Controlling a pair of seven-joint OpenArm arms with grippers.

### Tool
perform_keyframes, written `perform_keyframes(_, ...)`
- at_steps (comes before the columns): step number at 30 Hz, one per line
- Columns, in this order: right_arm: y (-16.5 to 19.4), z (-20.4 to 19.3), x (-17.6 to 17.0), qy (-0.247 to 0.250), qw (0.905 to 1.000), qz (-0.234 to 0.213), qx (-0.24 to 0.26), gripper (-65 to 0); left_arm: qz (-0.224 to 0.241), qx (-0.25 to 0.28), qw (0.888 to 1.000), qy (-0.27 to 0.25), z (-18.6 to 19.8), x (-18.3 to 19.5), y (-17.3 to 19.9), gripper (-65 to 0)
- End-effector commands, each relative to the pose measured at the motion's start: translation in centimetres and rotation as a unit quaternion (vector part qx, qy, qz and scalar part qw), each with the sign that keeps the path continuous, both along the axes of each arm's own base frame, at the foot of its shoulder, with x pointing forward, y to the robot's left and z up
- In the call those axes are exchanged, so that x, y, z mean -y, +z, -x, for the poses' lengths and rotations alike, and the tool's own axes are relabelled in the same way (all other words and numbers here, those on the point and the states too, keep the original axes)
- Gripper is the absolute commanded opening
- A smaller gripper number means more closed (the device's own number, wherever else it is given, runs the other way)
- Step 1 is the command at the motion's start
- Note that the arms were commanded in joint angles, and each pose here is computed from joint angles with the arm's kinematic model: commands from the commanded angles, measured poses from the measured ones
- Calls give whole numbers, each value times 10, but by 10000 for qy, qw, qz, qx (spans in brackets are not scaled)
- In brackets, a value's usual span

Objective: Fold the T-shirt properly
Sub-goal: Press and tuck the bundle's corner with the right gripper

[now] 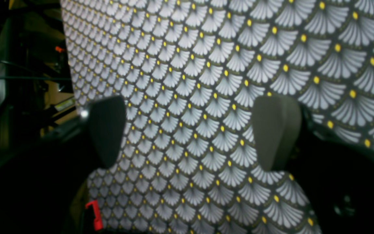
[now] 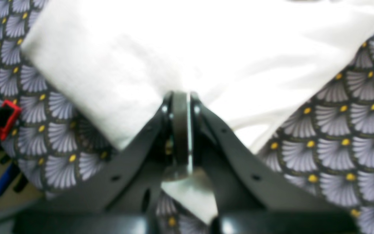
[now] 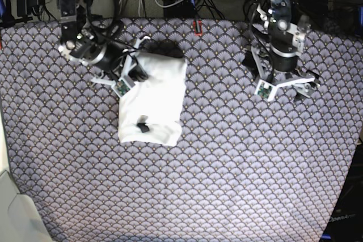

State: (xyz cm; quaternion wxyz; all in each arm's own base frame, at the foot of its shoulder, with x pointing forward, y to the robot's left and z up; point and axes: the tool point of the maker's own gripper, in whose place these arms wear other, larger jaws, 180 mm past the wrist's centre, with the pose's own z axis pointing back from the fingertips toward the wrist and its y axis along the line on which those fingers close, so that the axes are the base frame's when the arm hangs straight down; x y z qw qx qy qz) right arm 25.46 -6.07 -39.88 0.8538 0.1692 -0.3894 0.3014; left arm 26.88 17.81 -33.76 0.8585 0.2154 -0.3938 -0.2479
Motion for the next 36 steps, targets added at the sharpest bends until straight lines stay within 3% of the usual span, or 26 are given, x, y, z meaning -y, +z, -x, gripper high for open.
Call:
perform_keyframes(1,2,5,3,27,10000,-52,49,-650,-6,205,9998,-5,-5,0,11,-53)
perform_keyframes(14,92,-35,-15,231,9873,-287,1548,-650,11,-12,10000,-4,10,1,-1,-53)
perform_keyframes(26,66,-106,-39,586,9917,-138,1132,-650,42,-682,9977,18,58,2,-33,-53)
perform_keyframes(36,43,-148,-48,451,9933,-612,871,-650,-4,-1061,9943,140,89,-8,-47,-53)
